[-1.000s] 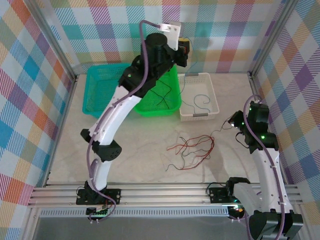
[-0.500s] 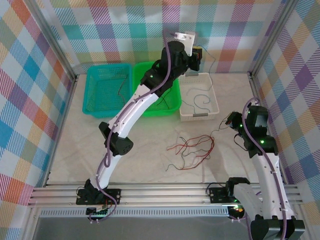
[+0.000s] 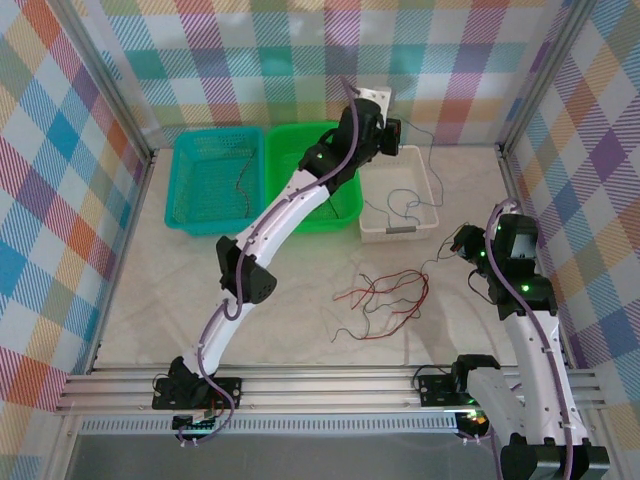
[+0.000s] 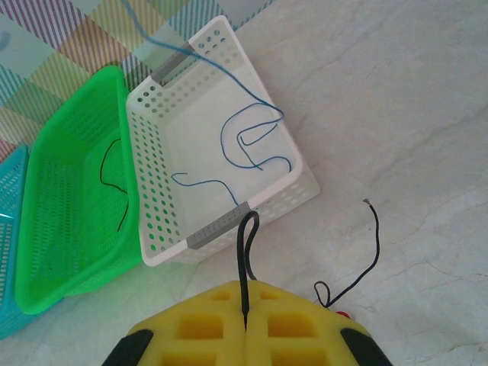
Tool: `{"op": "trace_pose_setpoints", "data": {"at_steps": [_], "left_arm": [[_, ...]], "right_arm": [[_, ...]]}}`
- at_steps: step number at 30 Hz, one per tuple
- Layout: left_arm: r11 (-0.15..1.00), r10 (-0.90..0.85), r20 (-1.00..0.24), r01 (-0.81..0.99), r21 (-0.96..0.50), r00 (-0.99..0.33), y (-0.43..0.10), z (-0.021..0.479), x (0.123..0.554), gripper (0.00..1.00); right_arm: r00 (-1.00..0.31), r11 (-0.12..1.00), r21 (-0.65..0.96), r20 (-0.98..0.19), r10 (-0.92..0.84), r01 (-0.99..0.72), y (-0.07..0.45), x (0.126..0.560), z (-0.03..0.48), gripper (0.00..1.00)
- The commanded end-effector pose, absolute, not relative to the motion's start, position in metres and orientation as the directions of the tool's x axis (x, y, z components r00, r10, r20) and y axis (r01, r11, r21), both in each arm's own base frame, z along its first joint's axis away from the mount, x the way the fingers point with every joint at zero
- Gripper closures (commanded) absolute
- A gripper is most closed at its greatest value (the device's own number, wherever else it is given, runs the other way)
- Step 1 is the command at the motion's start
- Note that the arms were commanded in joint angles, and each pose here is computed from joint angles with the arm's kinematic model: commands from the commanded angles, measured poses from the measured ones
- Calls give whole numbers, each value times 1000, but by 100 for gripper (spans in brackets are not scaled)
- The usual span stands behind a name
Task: Untangle the cables
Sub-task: Place the cable into the container.
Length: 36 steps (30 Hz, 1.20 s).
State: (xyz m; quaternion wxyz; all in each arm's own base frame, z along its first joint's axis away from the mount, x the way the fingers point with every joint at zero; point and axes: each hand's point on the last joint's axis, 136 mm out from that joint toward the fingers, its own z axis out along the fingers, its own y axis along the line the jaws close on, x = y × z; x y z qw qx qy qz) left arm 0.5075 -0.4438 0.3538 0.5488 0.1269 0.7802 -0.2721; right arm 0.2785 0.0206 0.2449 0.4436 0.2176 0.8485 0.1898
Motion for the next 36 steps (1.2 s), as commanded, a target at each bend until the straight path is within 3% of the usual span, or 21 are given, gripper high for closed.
{"op": "trace_pose_setpoints", "data": {"at_steps": [1,6,13,24,36], "left_arm": [[852,-82,-903,440,-283,-421,-441,319,517,100],[906,-77,-881,336,-258,-467,-420,291,529,100],[918,-110,-877,291,-270,-468,-397,287,528,100],[908,-6,-793,329,-259,-609,-432,213,514,100],[936,55,-747,294,-192,-662,-431,178,506,88]], "right_arm": [[-485,837,528,-700,525,144,26,277,259,100],[-466,835,537,-712,524,119,28,274,268,100],[-479,826,551,-698,533,116,31,276,265,100],[-519,803,593,-668,533,60,46,278,271,100],[-547,786,618,-664,510,-17,63,273,287,100]]}}
